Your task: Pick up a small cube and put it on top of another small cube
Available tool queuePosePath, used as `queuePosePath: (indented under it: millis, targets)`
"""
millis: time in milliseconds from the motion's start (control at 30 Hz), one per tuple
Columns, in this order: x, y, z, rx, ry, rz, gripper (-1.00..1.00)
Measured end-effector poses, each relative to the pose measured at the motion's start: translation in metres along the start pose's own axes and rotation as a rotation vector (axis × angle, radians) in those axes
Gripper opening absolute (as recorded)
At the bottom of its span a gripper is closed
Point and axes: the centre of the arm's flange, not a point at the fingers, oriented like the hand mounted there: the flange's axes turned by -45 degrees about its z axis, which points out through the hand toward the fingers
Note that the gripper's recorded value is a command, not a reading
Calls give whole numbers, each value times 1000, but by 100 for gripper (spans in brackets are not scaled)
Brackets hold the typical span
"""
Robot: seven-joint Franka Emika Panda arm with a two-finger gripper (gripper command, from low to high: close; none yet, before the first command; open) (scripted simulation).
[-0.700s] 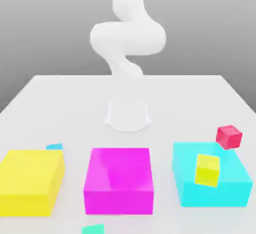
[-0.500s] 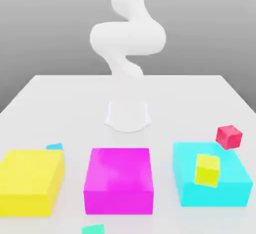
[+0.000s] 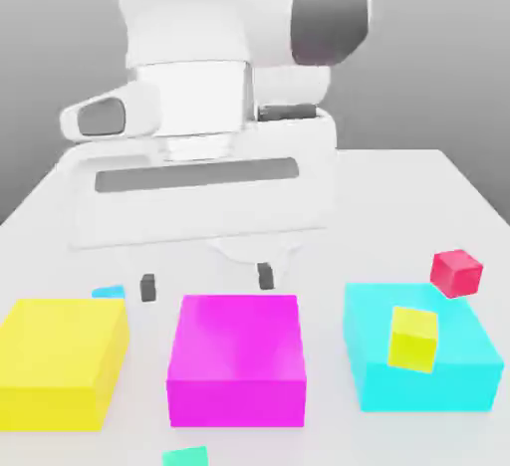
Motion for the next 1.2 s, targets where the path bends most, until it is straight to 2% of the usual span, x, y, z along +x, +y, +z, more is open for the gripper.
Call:
queuePosePath:
  millis: [267, 400, 433, 667, 833, 1033, 1200]
  targets:
    - [-40, 22, 135, -14, -197, -49, 0]
    - [-56, 26, 193, -17, -219, -56, 0]
    - [-59, 26, 205, -16, -220, -56, -100]
    - [-60, 26, 208, -16, -222, -56, -100]
    - [-54, 34, 147, -24, -223, -66, -100]
    - [-127, 111, 82, -81, -253, -164, -100]
    - [-218, 164, 42, -81, -276, -201, -100]
